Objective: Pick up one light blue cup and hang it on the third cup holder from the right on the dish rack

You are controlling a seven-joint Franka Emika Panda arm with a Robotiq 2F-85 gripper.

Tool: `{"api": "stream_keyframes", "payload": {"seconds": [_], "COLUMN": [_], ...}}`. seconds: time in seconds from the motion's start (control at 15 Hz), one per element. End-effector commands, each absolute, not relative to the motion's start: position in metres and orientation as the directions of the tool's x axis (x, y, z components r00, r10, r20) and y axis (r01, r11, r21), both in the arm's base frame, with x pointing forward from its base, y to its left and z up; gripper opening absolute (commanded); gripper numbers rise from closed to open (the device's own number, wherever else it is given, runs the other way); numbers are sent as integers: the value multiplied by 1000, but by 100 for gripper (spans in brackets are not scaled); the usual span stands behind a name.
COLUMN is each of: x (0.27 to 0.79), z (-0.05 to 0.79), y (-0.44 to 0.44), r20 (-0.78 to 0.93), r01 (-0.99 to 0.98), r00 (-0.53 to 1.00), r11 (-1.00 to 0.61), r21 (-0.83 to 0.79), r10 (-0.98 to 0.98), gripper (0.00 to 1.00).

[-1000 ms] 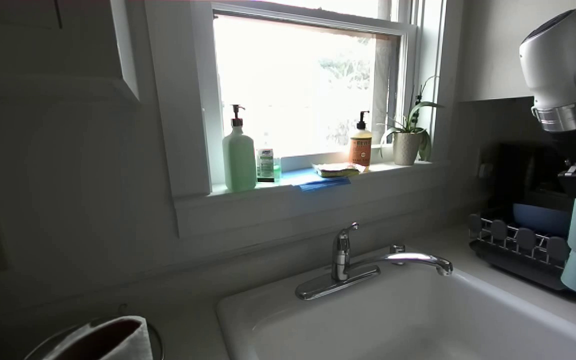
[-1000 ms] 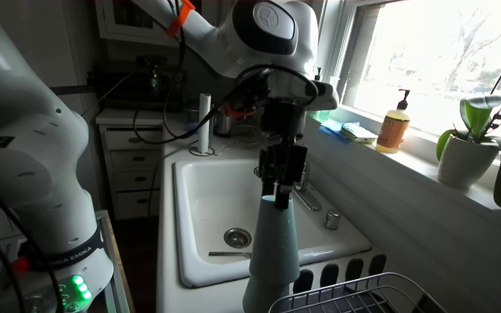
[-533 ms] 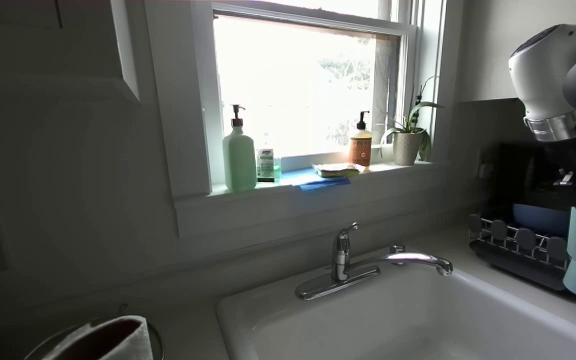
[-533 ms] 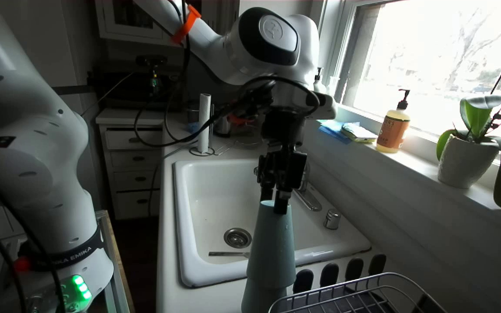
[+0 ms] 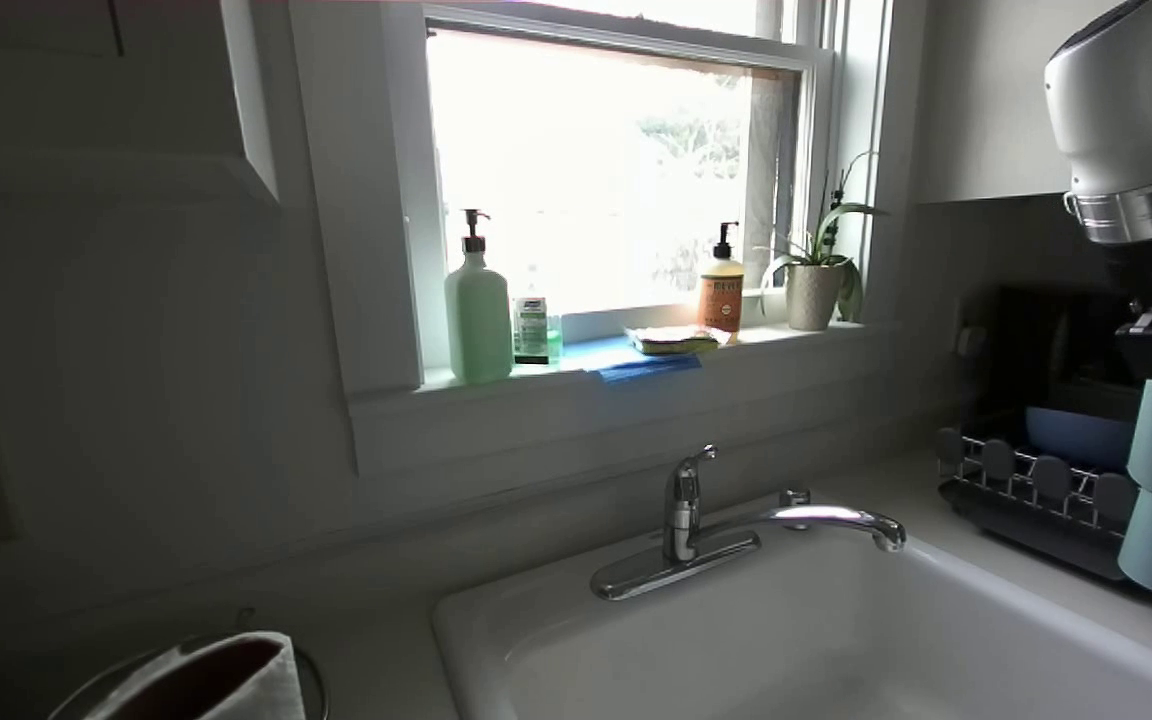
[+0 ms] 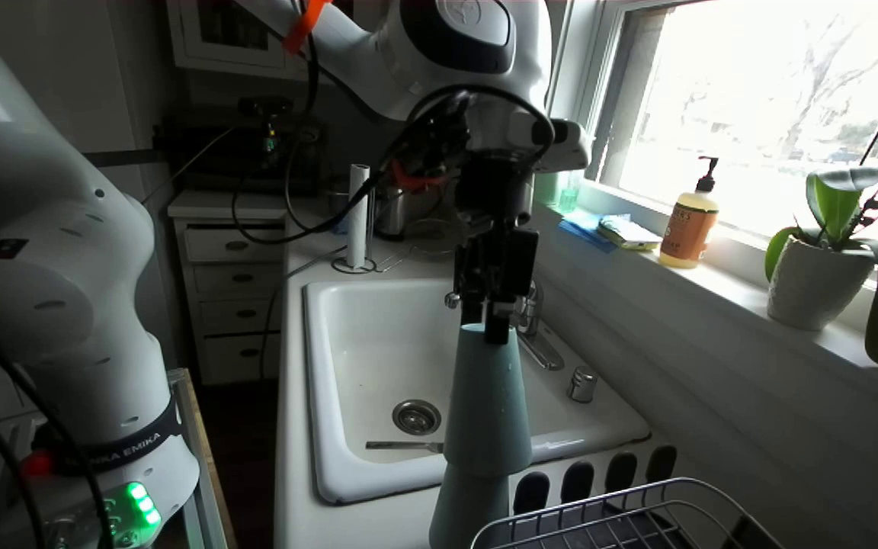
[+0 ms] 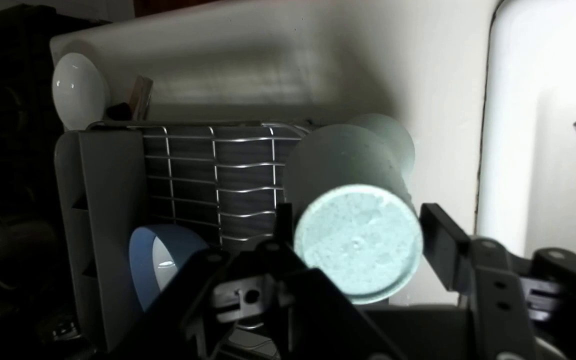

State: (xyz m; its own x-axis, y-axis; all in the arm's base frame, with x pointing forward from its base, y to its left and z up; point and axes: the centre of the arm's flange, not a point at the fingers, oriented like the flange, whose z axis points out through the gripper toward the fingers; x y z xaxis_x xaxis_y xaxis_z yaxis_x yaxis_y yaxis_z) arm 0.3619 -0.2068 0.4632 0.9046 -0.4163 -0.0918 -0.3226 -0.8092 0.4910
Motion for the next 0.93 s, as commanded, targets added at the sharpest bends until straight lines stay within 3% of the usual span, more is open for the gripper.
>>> {"api": "stream_keyframes", "payload": {"seconds": [0.0, 0.87], "x": [358, 372], "z": [484, 519], "y": [-201, -222], "r20": [-58, 72], "r01": [-325, -448], "r00": [913, 886], "r11": [-808, -804], "r21": [492, 391], "r10": [-403, -459], "gripper": [39, 39]}}
